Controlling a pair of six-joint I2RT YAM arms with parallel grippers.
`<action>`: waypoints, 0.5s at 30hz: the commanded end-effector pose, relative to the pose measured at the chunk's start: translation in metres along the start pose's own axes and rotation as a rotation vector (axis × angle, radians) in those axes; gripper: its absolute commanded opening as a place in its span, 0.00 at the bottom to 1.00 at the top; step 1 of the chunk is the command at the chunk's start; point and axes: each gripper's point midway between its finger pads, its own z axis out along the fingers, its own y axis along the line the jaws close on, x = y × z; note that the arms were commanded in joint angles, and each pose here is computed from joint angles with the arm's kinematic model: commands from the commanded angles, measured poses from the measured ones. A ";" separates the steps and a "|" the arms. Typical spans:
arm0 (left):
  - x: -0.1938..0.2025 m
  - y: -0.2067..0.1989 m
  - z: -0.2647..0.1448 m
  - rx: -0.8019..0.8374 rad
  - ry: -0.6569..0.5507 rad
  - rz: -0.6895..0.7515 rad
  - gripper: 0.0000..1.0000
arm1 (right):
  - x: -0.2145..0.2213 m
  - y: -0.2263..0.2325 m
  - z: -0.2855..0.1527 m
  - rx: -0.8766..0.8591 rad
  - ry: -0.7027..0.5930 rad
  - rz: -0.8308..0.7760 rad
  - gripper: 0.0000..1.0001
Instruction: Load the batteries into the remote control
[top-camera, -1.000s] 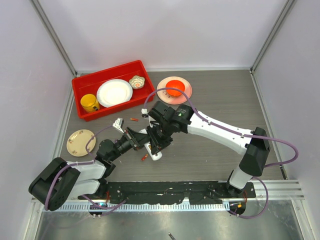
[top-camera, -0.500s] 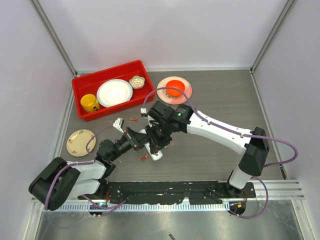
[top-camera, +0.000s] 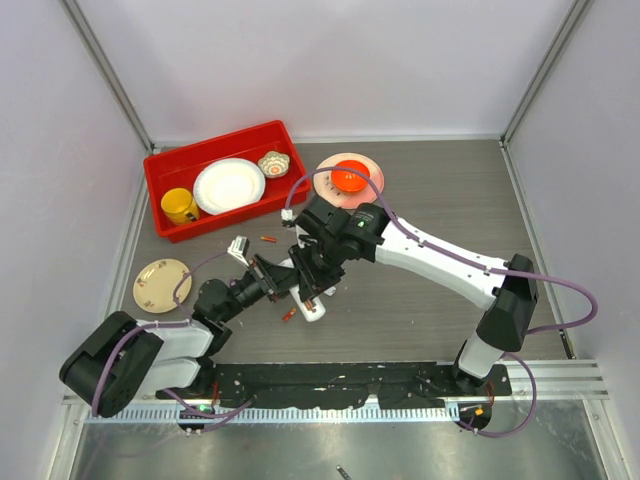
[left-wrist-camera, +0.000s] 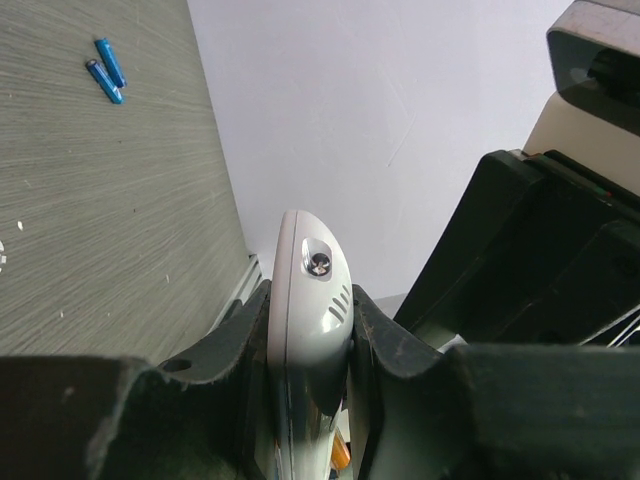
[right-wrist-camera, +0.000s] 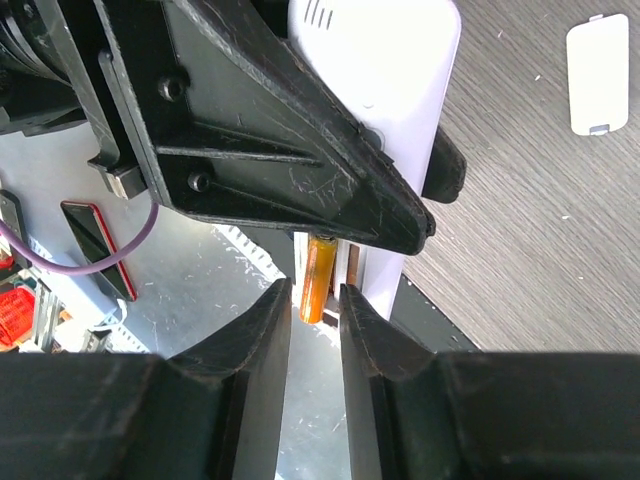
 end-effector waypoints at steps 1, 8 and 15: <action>-0.004 -0.063 -0.003 0.259 -0.017 0.097 0.00 | -0.011 0.006 -0.013 0.001 -0.039 -0.029 0.32; -0.007 -0.057 0.004 0.236 -0.023 0.077 0.00 | -0.014 0.015 -0.039 -0.019 -0.075 -0.057 0.33; -0.007 -0.066 0.014 0.255 0.017 0.031 0.00 | -0.022 -0.004 -0.073 0.033 -0.349 -0.141 0.33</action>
